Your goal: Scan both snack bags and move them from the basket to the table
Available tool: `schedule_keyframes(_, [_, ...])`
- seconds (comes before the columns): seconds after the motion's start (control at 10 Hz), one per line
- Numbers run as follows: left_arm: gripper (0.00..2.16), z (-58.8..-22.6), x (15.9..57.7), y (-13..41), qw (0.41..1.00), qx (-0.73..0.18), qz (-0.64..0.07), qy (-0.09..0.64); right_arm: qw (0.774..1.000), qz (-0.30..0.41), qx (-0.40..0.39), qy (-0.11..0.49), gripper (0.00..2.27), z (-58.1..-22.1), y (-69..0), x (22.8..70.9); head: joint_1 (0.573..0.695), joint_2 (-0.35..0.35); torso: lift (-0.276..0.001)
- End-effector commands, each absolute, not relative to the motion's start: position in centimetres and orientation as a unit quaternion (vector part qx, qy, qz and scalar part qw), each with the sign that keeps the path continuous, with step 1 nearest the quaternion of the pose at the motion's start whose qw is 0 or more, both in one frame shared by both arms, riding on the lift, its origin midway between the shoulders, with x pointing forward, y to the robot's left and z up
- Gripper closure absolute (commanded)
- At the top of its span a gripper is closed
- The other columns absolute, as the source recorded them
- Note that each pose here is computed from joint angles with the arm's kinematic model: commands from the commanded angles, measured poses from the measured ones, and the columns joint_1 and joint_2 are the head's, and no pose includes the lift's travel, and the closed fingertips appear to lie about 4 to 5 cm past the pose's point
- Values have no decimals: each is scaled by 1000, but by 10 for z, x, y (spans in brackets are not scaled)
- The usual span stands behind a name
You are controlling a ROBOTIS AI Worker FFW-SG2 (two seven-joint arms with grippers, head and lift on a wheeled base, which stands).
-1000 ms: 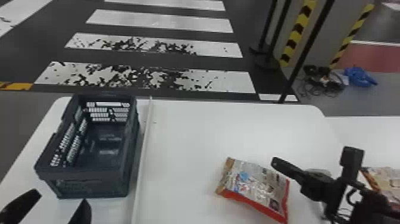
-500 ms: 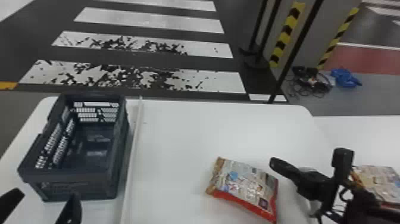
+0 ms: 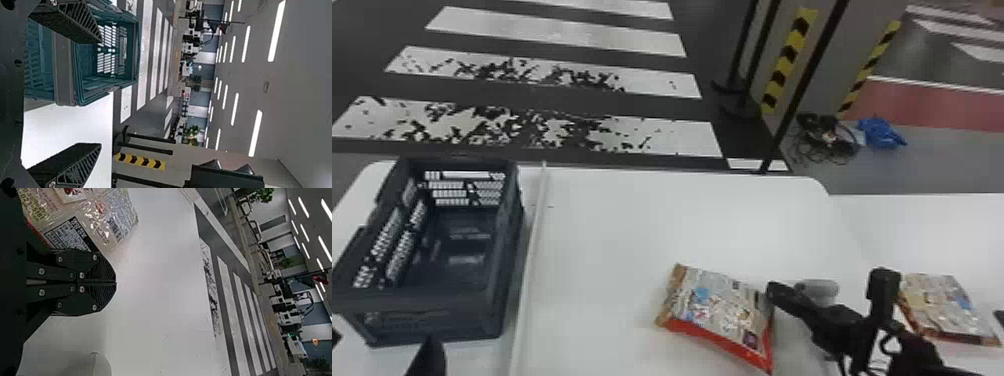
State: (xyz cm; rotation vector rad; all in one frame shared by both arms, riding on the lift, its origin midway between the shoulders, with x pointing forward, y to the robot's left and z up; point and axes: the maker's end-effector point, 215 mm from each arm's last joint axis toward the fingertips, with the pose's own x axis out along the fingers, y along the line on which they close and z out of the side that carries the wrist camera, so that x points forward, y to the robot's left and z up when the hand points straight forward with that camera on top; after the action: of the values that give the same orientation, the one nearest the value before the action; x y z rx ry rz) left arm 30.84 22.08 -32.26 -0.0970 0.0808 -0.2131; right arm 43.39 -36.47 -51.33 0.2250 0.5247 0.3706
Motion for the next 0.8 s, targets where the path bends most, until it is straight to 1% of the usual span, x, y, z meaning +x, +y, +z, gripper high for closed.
schedule_keyframes(0.0, [53, -324, 309, 219, 992, -49, -109, 41, 940, 186, 117, 262, 2246, -520, -360, 424, 695, -219, -98])
schedule_keyframes(0.2, [53, -325, 310, 216, 991, -47, -115, 40, 935, 189, 134, 270, 2246, -530, -353, 404, 695, -220, -98])
schedule_keyframes(0.5, [53, -330, 317, 218, 991, -51, -118, 40, 929, 191, 165, 269, 2246, -524, -338, 369, 695, -217, -98])
schedule_keyframes(0.7, [53, -334, 323, 220, 991, -54, -117, 39, 922, 193, 200, 269, 2246, -512, -321, 346, 695, -201, -98])
